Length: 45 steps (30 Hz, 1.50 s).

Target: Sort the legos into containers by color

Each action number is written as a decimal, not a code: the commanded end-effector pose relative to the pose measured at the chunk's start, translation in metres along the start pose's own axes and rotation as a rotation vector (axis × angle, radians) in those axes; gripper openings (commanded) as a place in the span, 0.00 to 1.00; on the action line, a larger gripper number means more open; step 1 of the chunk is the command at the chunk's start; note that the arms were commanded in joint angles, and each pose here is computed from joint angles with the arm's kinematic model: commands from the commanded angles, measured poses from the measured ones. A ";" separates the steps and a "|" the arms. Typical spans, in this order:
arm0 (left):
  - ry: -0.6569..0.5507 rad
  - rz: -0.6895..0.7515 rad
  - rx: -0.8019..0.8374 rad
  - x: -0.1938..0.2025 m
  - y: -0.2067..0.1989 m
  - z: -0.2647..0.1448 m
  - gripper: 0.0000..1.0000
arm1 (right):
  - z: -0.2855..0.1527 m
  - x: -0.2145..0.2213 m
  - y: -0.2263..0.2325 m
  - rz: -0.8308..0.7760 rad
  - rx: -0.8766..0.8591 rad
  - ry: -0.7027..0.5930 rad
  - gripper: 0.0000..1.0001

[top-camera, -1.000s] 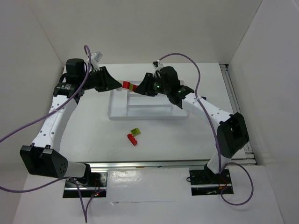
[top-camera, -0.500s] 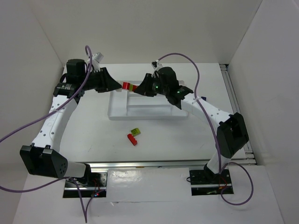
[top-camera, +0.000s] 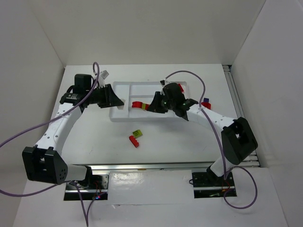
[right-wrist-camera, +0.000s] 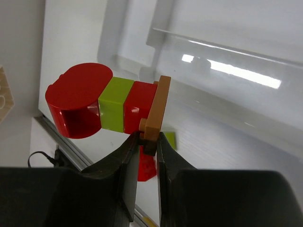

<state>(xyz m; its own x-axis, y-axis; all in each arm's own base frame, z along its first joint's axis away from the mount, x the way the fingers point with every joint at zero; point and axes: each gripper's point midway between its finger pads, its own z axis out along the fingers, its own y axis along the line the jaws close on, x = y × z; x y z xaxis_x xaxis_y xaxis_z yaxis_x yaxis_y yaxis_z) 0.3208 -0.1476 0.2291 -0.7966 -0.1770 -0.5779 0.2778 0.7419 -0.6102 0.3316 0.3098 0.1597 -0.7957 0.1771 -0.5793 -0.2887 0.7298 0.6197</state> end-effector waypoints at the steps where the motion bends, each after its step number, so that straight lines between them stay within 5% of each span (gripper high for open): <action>1: -0.049 0.020 0.036 -0.008 -0.011 -0.006 0.00 | -0.022 -0.026 0.017 -0.031 -0.046 -0.103 0.00; 6: -0.074 0.009 -0.085 -0.030 0.001 0.000 0.00 | -0.042 -0.034 0.010 -0.061 0.035 -0.133 0.00; 14: -0.031 -0.120 -0.659 -0.049 0.112 0.041 0.00 | -0.106 -0.059 -0.046 -0.056 0.277 -0.260 0.00; 20: 0.005 -0.160 -0.720 -0.057 0.147 0.091 0.00 | -0.126 -0.051 -0.062 -0.040 0.338 -0.253 0.00; 28: 0.013 -0.073 -0.689 -0.066 0.130 0.127 0.00 | -0.136 -0.040 -0.077 -0.015 0.382 -0.249 0.00; 42: 0.025 -0.105 -0.796 -0.075 0.159 0.152 0.01 | -0.140 -0.039 -0.083 -0.016 0.408 -0.241 0.00; 44: 0.025 -0.105 -0.796 -0.075 0.159 0.152 0.27 | -0.137 -0.039 -0.082 -0.016 0.400 -0.236 0.00; 45: 0.017 -0.103 -0.792 -0.078 0.156 0.150 0.57 | -0.137 -0.039 -0.081 -0.016 0.391 -0.230 0.00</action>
<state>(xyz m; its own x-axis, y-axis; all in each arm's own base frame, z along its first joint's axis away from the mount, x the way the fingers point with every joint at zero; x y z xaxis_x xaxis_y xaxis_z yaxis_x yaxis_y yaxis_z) 0.4978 -0.1174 0.0748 -0.8432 -0.2340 -0.4841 -0.2273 0.9710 -0.0735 0.3103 0.1549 0.1867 -0.6763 0.2668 -0.6867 -0.0173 0.9261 0.3768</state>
